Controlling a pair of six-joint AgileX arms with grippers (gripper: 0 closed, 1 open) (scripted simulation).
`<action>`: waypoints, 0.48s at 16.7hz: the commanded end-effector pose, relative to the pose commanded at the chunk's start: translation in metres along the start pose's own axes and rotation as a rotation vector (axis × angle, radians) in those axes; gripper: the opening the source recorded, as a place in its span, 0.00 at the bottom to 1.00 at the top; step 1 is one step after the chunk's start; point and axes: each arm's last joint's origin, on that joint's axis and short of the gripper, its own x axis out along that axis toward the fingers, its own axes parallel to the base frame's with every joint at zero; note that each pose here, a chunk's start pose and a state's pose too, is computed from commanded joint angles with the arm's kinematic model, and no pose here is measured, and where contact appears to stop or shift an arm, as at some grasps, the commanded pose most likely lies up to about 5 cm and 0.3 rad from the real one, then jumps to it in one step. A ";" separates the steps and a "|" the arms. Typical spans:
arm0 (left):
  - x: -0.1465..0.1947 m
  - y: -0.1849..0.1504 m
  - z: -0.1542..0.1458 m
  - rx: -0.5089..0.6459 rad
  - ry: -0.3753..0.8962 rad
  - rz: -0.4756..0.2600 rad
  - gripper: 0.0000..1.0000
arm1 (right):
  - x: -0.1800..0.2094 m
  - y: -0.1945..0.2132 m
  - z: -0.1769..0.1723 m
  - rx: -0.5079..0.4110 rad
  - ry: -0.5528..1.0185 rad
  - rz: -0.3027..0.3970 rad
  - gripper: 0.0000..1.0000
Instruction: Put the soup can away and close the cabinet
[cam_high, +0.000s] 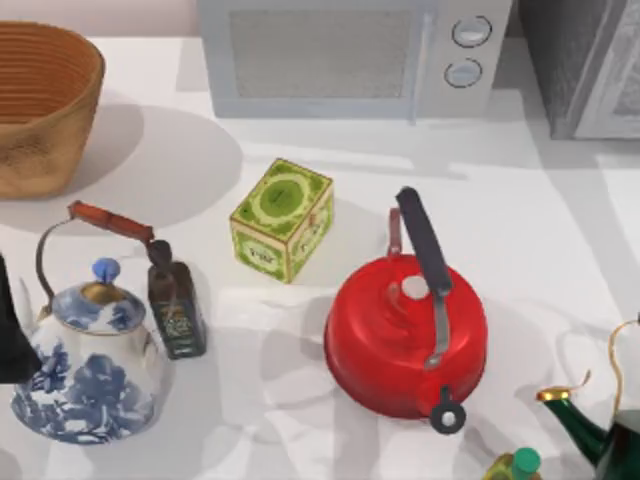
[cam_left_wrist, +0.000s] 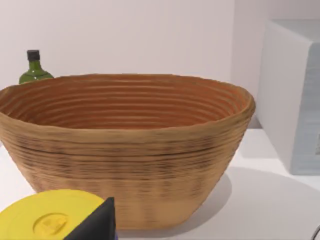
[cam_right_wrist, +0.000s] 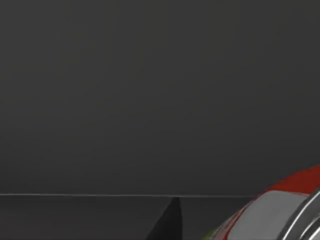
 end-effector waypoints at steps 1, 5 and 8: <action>0.000 0.000 0.000 0.000 0.000 0.000 1.00 | 0.009 0.000 0.007 0.003 -0.016 0.000 0.00; 0.000 0.000 0.000 0.000 0.000 0.000 1.00 | 0.042 -0.003 0.020 0.009 -0.061 0.001 0.00; 0.000 0.000 0.000 0.000 0.000 0.000 1.00 | 0.068 -0.005 0.011 0.007 -0.045 0.001 0.00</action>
